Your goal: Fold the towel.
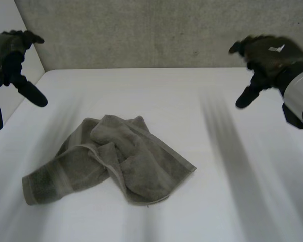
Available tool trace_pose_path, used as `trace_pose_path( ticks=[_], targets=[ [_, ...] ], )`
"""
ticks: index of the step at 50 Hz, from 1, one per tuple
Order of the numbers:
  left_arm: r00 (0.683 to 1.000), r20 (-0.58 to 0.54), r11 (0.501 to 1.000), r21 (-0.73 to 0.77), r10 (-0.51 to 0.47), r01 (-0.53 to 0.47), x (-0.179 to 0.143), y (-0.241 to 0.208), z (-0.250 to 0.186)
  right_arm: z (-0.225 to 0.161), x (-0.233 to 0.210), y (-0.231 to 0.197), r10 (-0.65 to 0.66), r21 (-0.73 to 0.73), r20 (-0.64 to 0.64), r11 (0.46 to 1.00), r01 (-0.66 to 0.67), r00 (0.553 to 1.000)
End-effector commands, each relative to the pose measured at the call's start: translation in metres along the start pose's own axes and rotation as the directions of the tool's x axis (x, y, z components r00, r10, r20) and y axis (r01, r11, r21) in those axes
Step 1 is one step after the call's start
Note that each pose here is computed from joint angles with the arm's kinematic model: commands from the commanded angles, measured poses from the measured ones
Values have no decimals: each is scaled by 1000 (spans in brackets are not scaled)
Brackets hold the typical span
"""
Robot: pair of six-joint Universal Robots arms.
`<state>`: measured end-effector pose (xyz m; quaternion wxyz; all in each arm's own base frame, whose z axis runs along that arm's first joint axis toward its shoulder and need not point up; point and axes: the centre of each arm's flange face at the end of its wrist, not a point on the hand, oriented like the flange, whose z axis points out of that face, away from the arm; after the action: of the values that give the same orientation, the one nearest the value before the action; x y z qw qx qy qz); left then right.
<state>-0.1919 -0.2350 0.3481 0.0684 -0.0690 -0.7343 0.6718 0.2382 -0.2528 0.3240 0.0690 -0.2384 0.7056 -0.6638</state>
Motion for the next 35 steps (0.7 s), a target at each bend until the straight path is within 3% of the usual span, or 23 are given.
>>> trace_pose_path(
  ticks=[1,6,13,24,28,35],
  targets=[
    [998,5,993,-105,61,-60,-17,32,13,-1,-21,33,12,-177,179,984,21,984],
    [996,-26,978,-190,82,-86,-30,65,29,-7,-39,57,63,-274,255,962,9,965],
    [995,-94,948,-310,39,-67,-39,120,55,-19,-79,86,210,-376,317,923,-81,925],
    [979,-197,882,-470,-54,-46,-29,188,74,-32,-111,120,194,-362,367,931,-53,910],
    [977,-207,886,-460,-49,-53,-27,198,80,-34,-111,126,191,-363,362,930,-51,912],
    [974,-228,940,-334,-2,-76,-22,201,97,-43,-113,138,154,-385,384,923,6,911]
  ],
)
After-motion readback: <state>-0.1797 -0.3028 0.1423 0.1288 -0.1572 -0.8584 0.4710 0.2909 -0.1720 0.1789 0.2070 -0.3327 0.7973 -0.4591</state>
